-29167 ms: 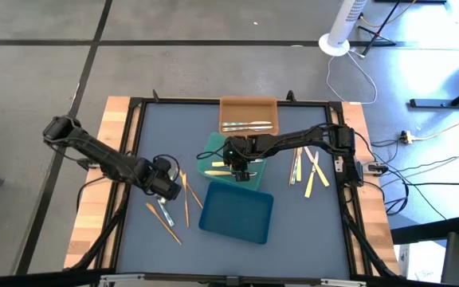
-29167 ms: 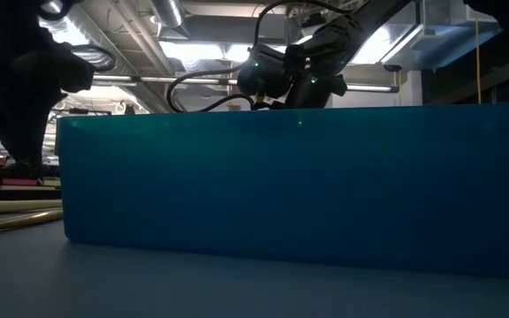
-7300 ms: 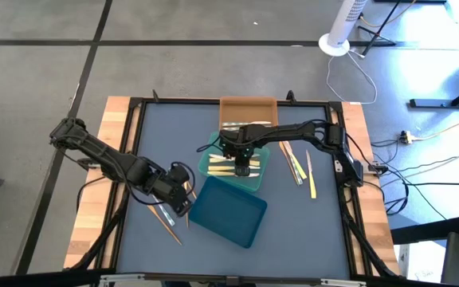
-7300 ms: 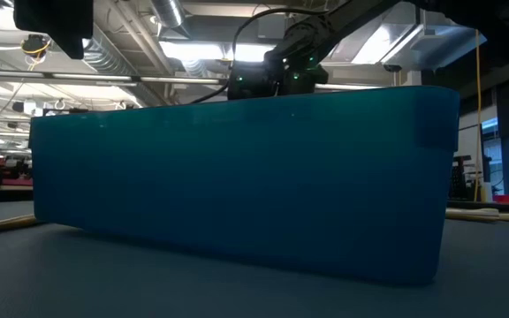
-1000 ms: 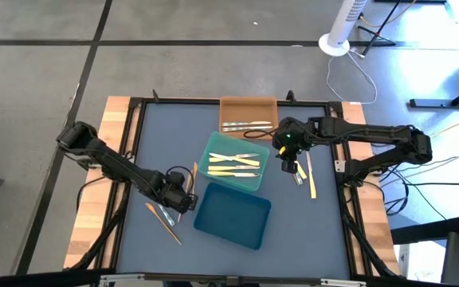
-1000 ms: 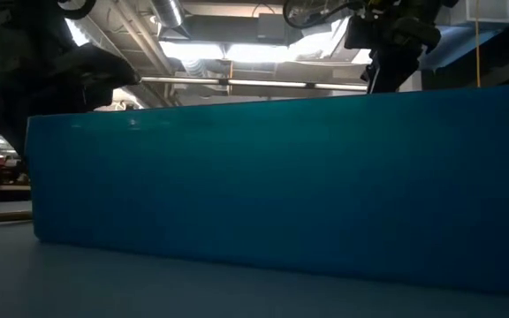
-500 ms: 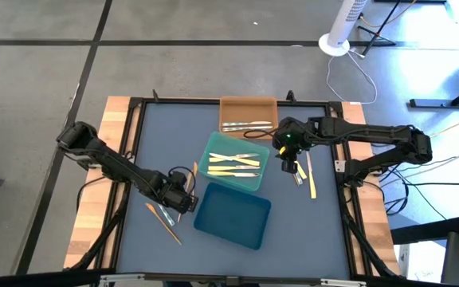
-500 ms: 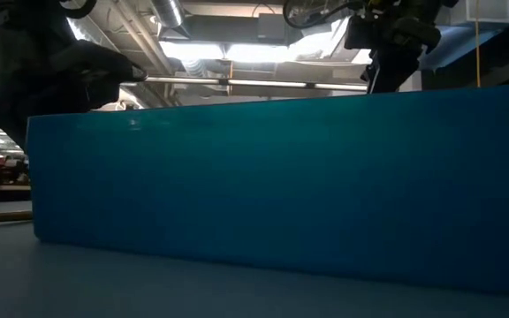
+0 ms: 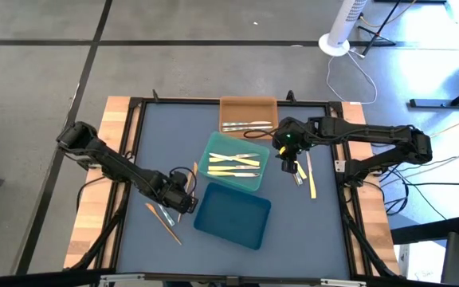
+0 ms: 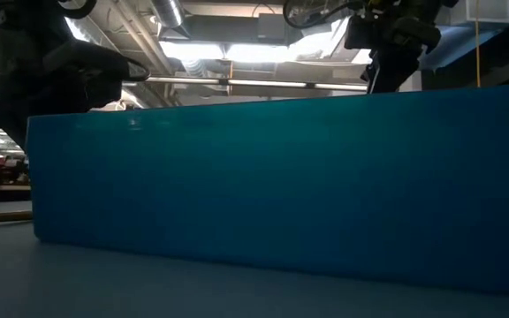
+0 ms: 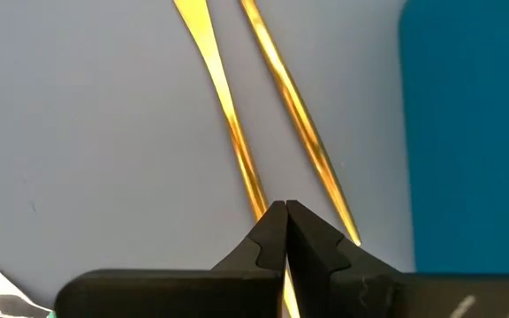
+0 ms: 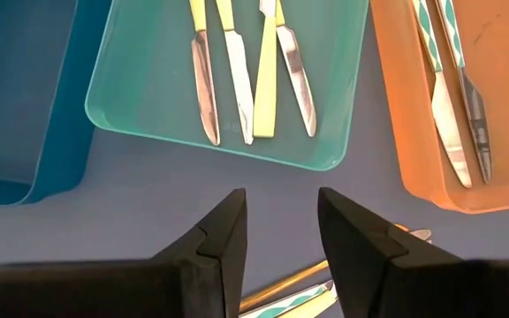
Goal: Sort silverware by color (type)
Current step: Put the golden knife into the blue bin
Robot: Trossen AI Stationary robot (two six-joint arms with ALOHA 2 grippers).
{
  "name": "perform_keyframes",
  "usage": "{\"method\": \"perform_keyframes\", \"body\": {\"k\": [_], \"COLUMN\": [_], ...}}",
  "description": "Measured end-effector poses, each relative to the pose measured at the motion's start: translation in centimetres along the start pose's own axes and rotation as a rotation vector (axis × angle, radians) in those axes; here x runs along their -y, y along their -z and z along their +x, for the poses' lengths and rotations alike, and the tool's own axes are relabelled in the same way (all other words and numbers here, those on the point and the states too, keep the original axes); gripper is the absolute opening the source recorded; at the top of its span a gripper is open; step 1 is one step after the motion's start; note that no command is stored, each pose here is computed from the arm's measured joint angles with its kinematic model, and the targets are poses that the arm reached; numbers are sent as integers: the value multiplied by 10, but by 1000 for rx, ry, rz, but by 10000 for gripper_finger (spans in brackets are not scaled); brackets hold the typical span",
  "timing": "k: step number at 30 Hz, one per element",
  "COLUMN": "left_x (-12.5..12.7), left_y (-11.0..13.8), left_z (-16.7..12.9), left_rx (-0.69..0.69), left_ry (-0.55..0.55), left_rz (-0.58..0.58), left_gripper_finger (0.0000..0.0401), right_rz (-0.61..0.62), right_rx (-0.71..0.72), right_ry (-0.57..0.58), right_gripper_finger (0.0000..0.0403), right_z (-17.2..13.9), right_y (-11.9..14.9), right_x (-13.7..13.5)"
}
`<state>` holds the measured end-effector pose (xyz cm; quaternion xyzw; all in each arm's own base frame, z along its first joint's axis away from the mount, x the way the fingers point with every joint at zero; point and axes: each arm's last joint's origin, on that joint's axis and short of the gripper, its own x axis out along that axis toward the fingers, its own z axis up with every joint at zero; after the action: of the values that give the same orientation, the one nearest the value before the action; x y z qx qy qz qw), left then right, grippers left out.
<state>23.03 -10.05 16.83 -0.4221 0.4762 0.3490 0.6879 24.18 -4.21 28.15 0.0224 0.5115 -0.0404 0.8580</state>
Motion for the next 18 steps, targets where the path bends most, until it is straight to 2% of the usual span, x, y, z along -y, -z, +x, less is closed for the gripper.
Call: {"method": "perform_keyframes", "body": {"k": [7,12,18], "left_x": [-1,-2,-2], "left_y": [1,1,-1], "left_z": [0,0,0], "left_rx": [-24,-37,24], "left_ry": [-13,-18,-17], "left_rz": [-2,1,25], "left_gripper_finger": [8,47,91], "right_rz": [0,0,0], "right_rx": [0,0,0], "right_ry": [0,0,0], "right_gripper_finger": [128,128,128], "right_z": [0,0,0], "right_y": [0,0,0], "right_x": [0,0,0]}}
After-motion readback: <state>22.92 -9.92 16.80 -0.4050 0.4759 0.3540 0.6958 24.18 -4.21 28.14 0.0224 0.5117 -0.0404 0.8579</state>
